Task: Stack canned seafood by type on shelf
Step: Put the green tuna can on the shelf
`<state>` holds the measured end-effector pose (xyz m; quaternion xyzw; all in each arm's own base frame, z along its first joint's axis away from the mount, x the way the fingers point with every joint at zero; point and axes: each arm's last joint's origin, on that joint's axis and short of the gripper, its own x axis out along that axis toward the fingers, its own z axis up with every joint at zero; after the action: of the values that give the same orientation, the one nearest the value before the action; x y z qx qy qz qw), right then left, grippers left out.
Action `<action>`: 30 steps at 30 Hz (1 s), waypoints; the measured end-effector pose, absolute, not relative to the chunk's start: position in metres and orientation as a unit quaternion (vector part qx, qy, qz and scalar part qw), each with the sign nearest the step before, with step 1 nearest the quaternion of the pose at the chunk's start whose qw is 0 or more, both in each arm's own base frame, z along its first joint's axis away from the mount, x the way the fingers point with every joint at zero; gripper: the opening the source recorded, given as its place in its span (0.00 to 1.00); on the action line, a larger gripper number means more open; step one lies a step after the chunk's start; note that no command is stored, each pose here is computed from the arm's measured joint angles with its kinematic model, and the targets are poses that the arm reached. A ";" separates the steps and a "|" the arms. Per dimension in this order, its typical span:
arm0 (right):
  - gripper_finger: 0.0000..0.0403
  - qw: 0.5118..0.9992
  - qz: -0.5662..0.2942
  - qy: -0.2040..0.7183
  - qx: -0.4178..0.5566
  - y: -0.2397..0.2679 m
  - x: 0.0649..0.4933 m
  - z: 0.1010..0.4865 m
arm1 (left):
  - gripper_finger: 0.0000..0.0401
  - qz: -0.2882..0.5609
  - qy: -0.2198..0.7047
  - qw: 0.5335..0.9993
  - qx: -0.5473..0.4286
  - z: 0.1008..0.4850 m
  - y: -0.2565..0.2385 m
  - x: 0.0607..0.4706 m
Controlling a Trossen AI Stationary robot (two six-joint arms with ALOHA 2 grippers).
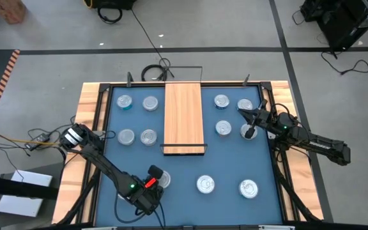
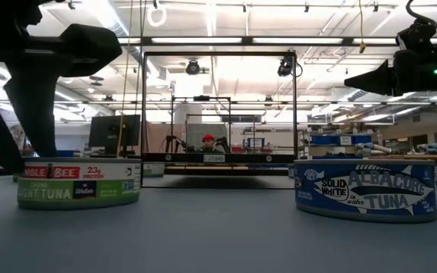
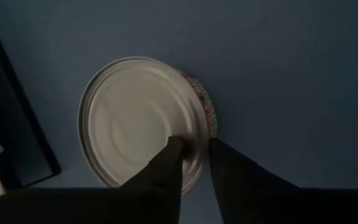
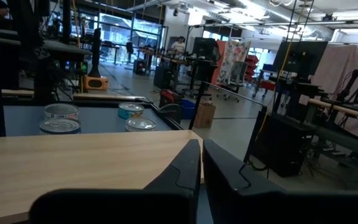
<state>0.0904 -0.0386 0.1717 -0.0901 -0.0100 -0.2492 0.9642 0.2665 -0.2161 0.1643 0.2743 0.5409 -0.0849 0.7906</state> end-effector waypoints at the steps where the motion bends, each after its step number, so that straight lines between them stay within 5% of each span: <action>1: 0.08 0.964 -0.249 -0.010 -0.090 -0.039 0.090 0.172 | 0.15 -0.086 0.541 0.791 0.274 0.164 -0.216 0.266; 6: 0.08 0.964 -0.249 -0.010 -0.090 -0.039 0.090 0.172 | 0.02 -0.095 0.544 0.789 0.269 0.166 -0.217 0.267; 30: 0.07 0.964 -0.249 -0.010 -0.090 -0.039 0.090 0.172 | 0.00 -0.250 0.524 0.814 -0.019 0.228 -0.162 0.310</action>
<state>0.0904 -0.0386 0.1717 -0.0901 -0.0098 -0.2492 0.9642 0.3103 -0.1619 0.2277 -0.0193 0.5242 -0.2501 0.8138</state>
